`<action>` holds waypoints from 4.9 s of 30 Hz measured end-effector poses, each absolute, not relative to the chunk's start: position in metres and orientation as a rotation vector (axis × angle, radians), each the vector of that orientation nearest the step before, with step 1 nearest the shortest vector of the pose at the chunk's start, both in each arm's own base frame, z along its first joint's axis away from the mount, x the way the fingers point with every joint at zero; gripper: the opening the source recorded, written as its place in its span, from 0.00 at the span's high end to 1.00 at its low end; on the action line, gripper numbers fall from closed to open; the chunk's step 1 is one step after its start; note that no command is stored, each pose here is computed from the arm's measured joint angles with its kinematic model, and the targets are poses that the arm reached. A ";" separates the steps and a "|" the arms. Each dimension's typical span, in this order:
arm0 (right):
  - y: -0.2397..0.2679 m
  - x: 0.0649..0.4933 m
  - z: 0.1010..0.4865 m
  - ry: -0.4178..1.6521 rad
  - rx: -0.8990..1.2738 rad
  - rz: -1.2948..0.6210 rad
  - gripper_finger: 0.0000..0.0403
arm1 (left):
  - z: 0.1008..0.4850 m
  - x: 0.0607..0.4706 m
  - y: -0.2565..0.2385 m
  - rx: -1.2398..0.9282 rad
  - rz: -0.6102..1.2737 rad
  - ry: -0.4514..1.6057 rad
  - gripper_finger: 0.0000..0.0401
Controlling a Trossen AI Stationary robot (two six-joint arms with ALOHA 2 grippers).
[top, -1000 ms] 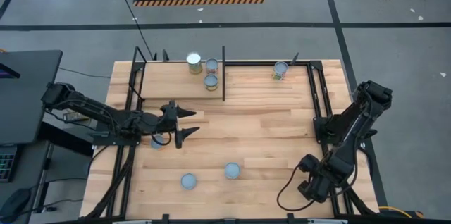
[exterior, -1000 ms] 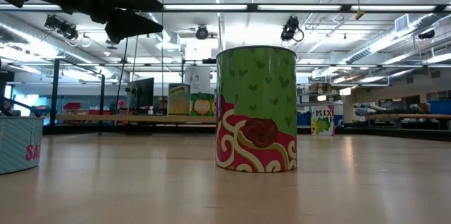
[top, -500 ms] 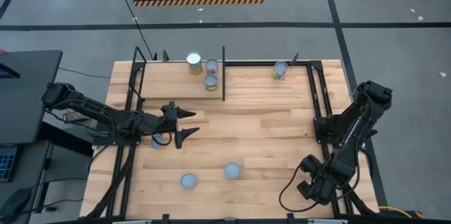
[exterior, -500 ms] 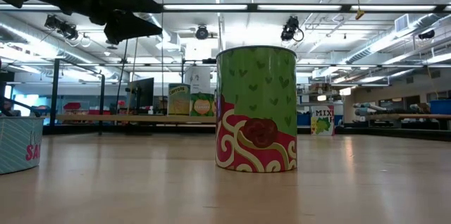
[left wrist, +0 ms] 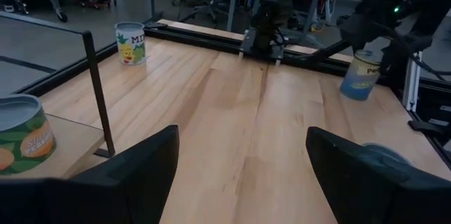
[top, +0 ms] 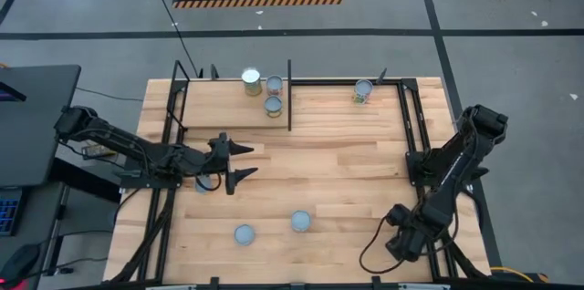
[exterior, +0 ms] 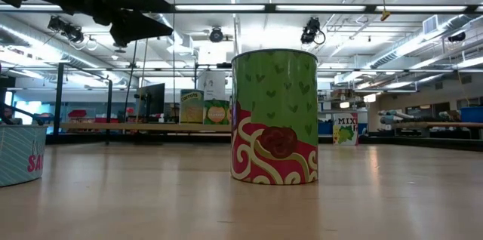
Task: Pick and place cans onto a shelf
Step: Put the canned peas on the shelf
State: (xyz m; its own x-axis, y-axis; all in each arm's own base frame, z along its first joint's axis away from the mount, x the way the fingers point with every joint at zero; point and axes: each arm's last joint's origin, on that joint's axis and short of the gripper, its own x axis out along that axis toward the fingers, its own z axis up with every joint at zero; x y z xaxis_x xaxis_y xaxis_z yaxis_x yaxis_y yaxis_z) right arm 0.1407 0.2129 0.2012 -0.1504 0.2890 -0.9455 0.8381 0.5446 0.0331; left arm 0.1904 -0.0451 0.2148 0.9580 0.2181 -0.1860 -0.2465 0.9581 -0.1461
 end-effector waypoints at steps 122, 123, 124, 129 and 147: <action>0.087 0.342 0.216 1.071 -0.029 -0.129 0.40 | 0.179 0.281 -0.010 0.018 0.045 0.557 0.01; 0.087 0.342 0.216 1.071 -0.026 -0.130 0.40 | 0.176 0.282 -0.010 0.017 0.037 0.559 0.01; 0.087 0.343 0.216 1.070 -0.025 -0.130 0.40 | 0.173 0.284 -0.011 0.018 0.035 0.564 0.01; 0.087 0.343 0.216 1.066 -0.023 -0.130 0.40 | 0.162 0.289 -0.011 0.039 0.044 0.580 0.01; 0.087 0.343 0.216 1.067 -0.017 -0.133 0.40 | 0.156 0.294 -0.006 -0.003 0.103 0.565 0.22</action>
